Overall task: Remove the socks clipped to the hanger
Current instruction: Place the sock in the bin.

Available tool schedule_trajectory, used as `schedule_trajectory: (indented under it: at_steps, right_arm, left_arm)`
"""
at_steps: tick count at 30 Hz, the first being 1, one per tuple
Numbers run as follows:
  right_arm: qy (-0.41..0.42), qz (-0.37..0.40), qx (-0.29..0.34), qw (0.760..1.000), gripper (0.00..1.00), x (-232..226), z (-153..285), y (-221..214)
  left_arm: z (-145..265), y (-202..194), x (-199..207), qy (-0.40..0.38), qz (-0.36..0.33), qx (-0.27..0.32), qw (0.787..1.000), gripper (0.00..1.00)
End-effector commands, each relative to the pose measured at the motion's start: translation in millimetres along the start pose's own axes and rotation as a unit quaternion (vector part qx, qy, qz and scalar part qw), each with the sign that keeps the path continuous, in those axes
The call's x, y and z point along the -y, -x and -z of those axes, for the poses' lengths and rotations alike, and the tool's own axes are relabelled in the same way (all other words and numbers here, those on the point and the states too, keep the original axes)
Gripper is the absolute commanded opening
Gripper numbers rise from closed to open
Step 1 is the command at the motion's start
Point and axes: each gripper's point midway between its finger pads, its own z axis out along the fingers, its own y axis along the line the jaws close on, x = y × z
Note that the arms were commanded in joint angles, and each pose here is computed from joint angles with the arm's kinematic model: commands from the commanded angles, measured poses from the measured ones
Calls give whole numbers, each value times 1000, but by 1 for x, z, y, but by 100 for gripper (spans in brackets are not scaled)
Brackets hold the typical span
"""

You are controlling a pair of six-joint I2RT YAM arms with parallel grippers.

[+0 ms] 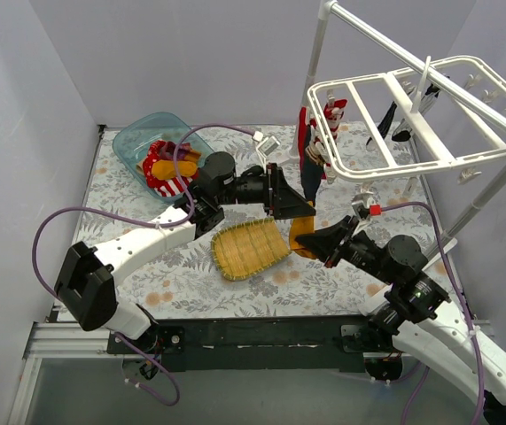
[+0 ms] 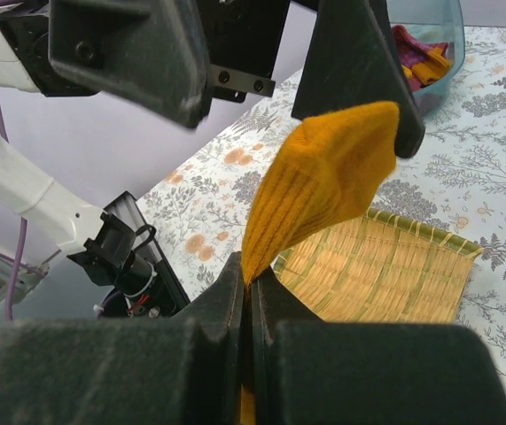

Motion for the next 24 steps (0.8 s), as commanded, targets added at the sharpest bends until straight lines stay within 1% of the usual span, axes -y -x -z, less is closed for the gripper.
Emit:
schedule_trajectory:
  at_steps: [1, 2, 4, 5, 7, 8, 10, 11, 13, 14, 17, 18, 19, 22, 23, 24]
  right_arm:
    - [10, 15, 4, 1000, 1, -3, -2, 4]
    - [9, 15, 5, 1000, 1, -3, -2, 5]
    - [9, 17, 5, 1000, 1, -3, -2, 5]
    - [9, 18, 4, 1000, 1, -3, -2, 5]
    - [7, 19, 5, 1000, 1, -3, -2, 6]
    - [6, 20, 4, 1000, 1, -2, -2, 5]
    - [5, 20, 2, 1000, 1, -1, -1, 4]
    - [5, 21, 2, 1000, 1, -2, -1, 4]
    - [2, 21, -2, 1000, 1, 0, -1, 1]
    - [3, 23, -1, 1000, 1, 0, 0, 2]
    - [-1, 24, 0, 1000, 14, 1, 1, 2]
    - [-3, 25, 0, 1000, 22, 2, 1, 2]
    - [-9, 25, 1, 1000, 26, 4, 2, 1]
    - [-23, 27, 18, 999, 38, 8, 6, 6]
    - [-28, 27, 19, 999, 52, 10, 7, 5]
    - [-34, 26, 23, 999, 57, 13, 8, 5]
  left_arm:
    - [-2, -16, 17, 0, -33, -30, 999, 77]
    - [-6, -13, 18, 10, -38, -24, 999, 75]
    - [-9, -20, 11, 23, -34, -34, 999, 69]
    - [-10, -19, 10, 28, -34, -30, 999, 60]
    - [-10, -20, 6, 36, -32, -28, 998, 51]
    - [-10, -20, 5, 39, -31, -28, 998, 38]
    - [-10, -16, -1, 56, -31, -15, 998, 23]
    - [-9, -12, -1, 65, -34, -4, 997, 10]
    - [-8, -8, -4, 76, -36, 8, 996, 0]
    - [-7, -5, -3, 80, -37, 14, 996, 0]
    - [-2, 5, -14, 117, -31, 51, 991, 0]
    - [2, 11, -13, 129, -34, 68, 989, 0]
    - [7, 17, -25, 162, -32, 92, 982, 0]
    - [27, 32, -52, 242, -14, 136, 961, 0]
    - [33, 36, -57, 254, -7, 144, 956, 0]
    - [45, 45, -67, 271, 7, 161, 949, 0]
